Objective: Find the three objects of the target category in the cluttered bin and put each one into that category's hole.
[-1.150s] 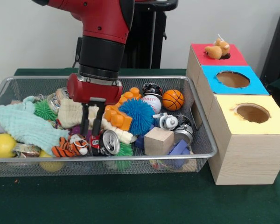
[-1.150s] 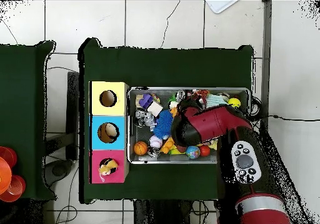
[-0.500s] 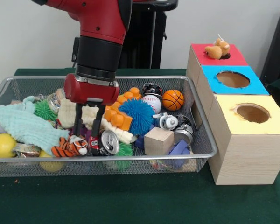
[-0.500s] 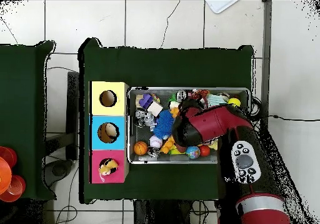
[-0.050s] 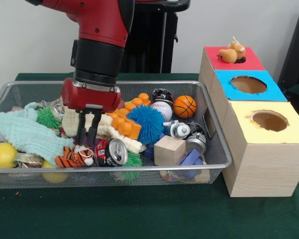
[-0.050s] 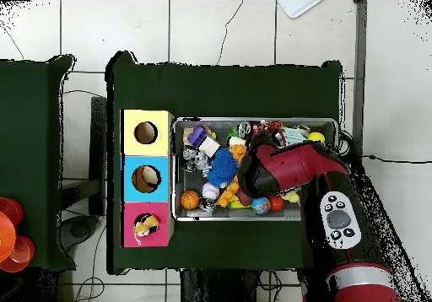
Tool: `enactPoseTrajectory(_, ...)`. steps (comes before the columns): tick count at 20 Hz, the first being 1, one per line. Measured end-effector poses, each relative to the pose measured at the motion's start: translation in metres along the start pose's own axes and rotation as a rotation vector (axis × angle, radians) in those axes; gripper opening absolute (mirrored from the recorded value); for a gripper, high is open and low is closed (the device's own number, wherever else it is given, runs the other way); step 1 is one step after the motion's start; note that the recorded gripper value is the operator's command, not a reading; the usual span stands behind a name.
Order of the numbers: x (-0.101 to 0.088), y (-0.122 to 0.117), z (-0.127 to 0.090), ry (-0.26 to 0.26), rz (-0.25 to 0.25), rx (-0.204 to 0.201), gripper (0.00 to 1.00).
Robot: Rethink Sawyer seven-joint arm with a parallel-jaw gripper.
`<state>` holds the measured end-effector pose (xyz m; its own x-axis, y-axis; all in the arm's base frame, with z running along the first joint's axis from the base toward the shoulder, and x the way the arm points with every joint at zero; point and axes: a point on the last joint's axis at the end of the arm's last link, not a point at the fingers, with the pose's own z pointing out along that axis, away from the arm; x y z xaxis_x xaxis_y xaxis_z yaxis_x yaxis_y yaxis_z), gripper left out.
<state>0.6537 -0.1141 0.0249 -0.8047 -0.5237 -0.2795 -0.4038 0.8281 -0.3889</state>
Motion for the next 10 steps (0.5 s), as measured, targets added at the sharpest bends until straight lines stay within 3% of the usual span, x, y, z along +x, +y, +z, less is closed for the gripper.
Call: enactPoseTrajectory(10,0.0019,-0.0019,0.0006,0.002,0.004,0.001,1.00)
